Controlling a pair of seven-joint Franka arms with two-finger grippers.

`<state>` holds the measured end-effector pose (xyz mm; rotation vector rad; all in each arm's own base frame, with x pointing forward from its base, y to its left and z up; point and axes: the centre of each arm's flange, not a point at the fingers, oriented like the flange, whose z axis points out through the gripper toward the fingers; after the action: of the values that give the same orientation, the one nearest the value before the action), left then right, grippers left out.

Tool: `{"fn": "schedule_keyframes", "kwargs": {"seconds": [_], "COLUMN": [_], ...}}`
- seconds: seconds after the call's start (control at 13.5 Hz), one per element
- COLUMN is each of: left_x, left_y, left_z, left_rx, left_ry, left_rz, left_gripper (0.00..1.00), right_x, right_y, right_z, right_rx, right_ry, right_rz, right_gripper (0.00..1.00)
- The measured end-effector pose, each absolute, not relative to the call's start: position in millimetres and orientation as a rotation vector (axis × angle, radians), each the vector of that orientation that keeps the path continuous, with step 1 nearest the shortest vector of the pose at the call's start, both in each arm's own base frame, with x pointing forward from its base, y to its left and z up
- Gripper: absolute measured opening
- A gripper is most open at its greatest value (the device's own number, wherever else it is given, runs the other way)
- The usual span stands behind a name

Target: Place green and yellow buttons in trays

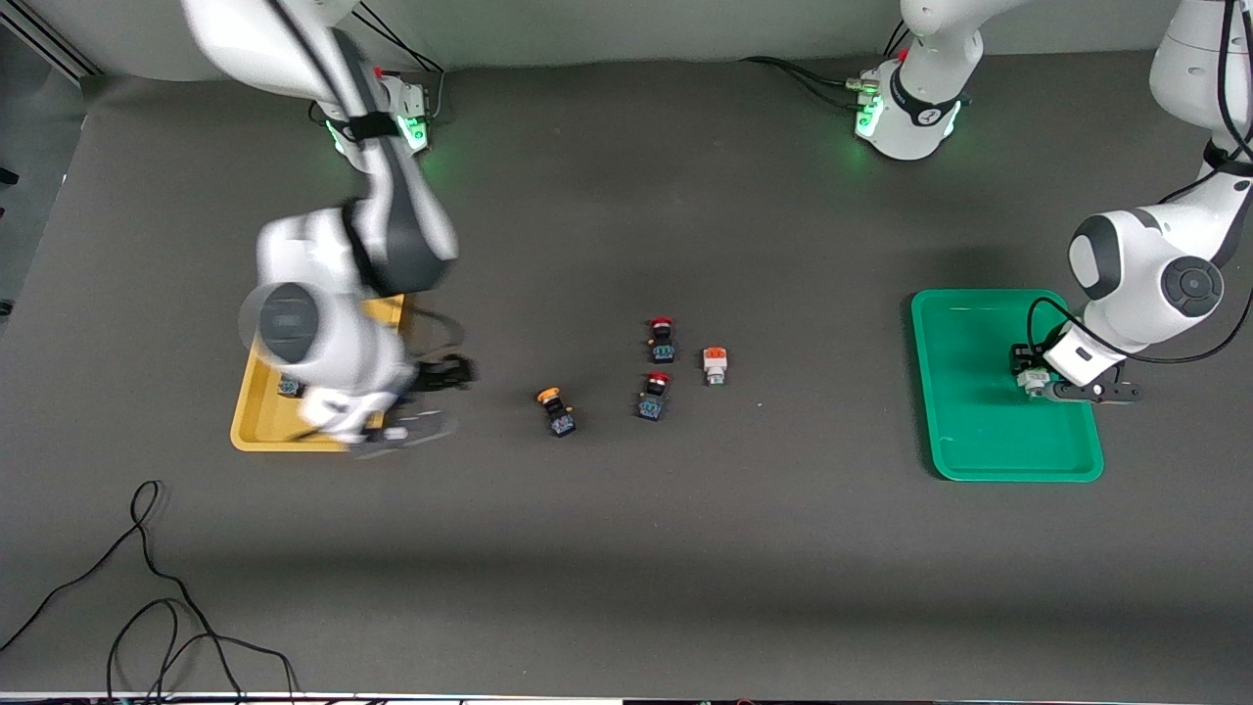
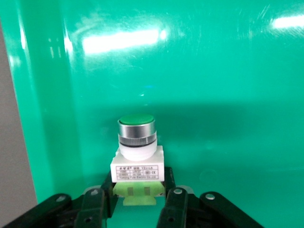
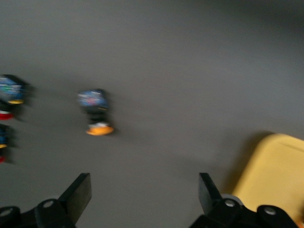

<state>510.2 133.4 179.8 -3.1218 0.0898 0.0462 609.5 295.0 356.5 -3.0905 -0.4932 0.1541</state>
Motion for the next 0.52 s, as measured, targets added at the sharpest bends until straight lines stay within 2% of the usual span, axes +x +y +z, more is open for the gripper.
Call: {"fn": "schedule_keyframes", "kwargs": {"seconds": [0.07, 0.15, 0.37, 0.52], "left_x": [510, 511, 518, 527], "left_y": [133, 132, 131, 130], "left_z": [179, 179, 191, 221], "left_rx": [-3.123, -3.123, -3.117, -3.104], "left_ry": [0.093, 0.096, 0.105, 0.117], "left_rz": [0.048, 0.046, 0.048, 0.121], "left_gripper": [0.52, 0.66, 0.98, 1.0], "right_x": [607, 606, 602, 604], "right_y": [323, 344, 380, 383], "right_z": [349, 343, 320, 296], "right_rx": [-3.082, -3.071, -3.049, -3.054], "right_ry": [-0.538, -0.575, -0.617, -0.62], "right_rz": [0.147, 0.127, 0.059, 0.019], "right_gripper": [1.0, 1.0, 1.0, 1.0]}}
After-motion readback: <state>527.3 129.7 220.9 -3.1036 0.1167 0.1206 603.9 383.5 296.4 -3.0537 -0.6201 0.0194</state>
